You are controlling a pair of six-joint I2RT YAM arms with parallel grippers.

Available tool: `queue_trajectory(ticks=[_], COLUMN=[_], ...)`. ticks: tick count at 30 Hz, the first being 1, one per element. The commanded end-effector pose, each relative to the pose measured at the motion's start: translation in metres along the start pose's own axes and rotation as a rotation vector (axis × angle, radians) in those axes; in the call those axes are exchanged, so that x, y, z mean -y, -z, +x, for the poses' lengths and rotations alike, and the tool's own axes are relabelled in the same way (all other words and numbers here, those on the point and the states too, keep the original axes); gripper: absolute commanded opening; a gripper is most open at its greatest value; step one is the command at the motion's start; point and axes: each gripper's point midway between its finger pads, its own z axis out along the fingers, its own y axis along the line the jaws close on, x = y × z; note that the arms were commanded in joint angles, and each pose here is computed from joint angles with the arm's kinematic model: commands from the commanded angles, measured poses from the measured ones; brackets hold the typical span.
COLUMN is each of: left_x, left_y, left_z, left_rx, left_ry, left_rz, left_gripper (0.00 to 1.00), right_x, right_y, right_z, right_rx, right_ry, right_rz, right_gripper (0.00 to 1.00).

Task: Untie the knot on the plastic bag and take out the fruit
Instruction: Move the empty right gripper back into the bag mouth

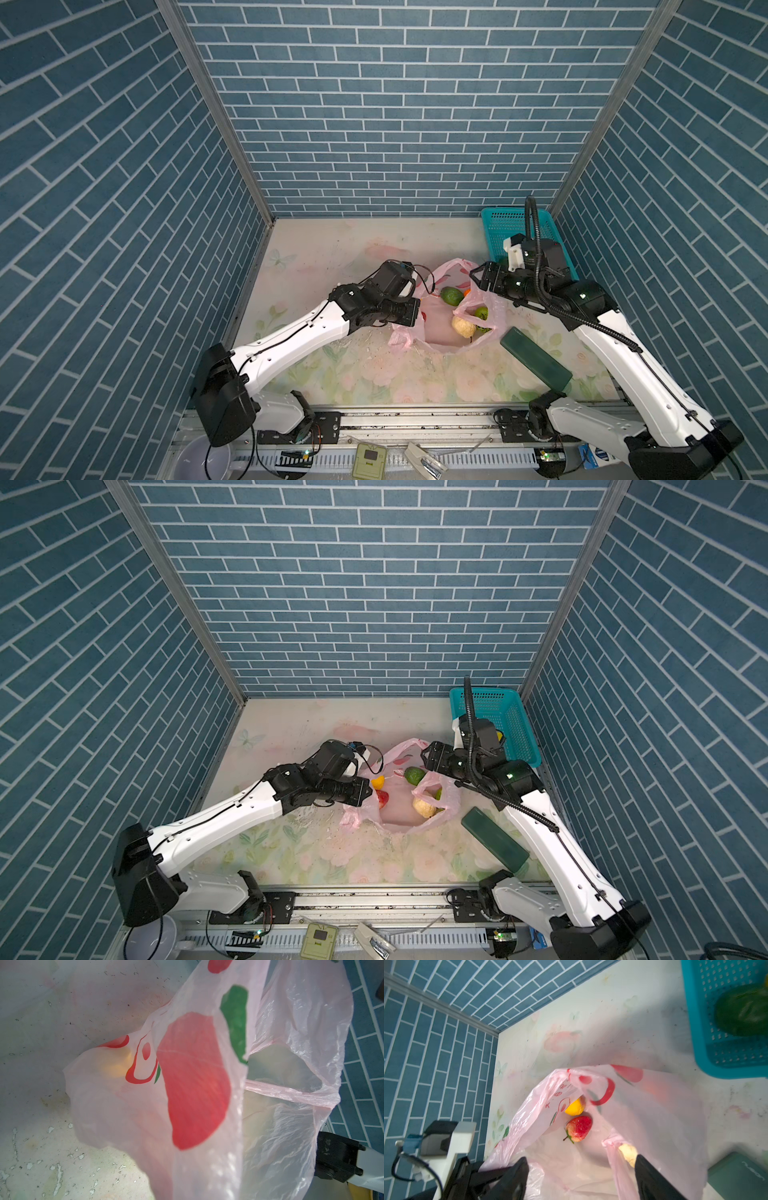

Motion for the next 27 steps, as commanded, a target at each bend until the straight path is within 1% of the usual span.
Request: queue_trajectory(ticks=[1, 2, 7, 14, 17, 21, 24, 27], left_x=[0.006, 0.006, 0.007, 0.008, 0.009, 0.011, 0.011, 0.01], left_y=[0.005, 0.005, 0.006, 0.008, 0.008, 0.007, 0.005, 0.004], left_z=[-0.004, -0.004, -0.005, -0.007, -0.008, -0.008, -0.007, -0.003], left_rx=[0.016, 0.017, 0.025, 0.037, 0.044, 0.048, 0.045, 0.035], left_ry=[-0.022, -0.023, -0.021, -0.011, -0.007, -0.005, -0.003, -0.003], left_rz=[0.018, 0.02, 0.027, 0.034, 0.039, 0.049, 0.054, 0.054], left_gripper=[0.0, 0.0, 0.0, 0.0, 0.0, 0.0, 0.0, 0.0], right_x=[-0.004, -0.006, -0.018, -0.007, -0.005, 0.001, 0.01, 0.027], right_y=[-0.008, -0.012, -0.047, -0.091, -0.106, -0.128, -0.144, -0.155], right_z=[0.026, 0.029, 0.058, 0.093, 0.108, 0.12, 0.121, 0.114], right_rx=[-0.049, -0.048, -0.123, -0.19, -0.221, -0.255, -0.242, -0.193], right_ry=[-0.011, 0.002, 0.055, 0.034, 0.02, 0.009, -0.012, -0.037], right_rz=[0.016, 0.025, 0.032, 0.112, 0.123, 0.157, 0.202, 0.279], right_gripper=[0.79, 0.79, 0.79, 0.76, 0.75, 0.75, 0.75, 0.75])
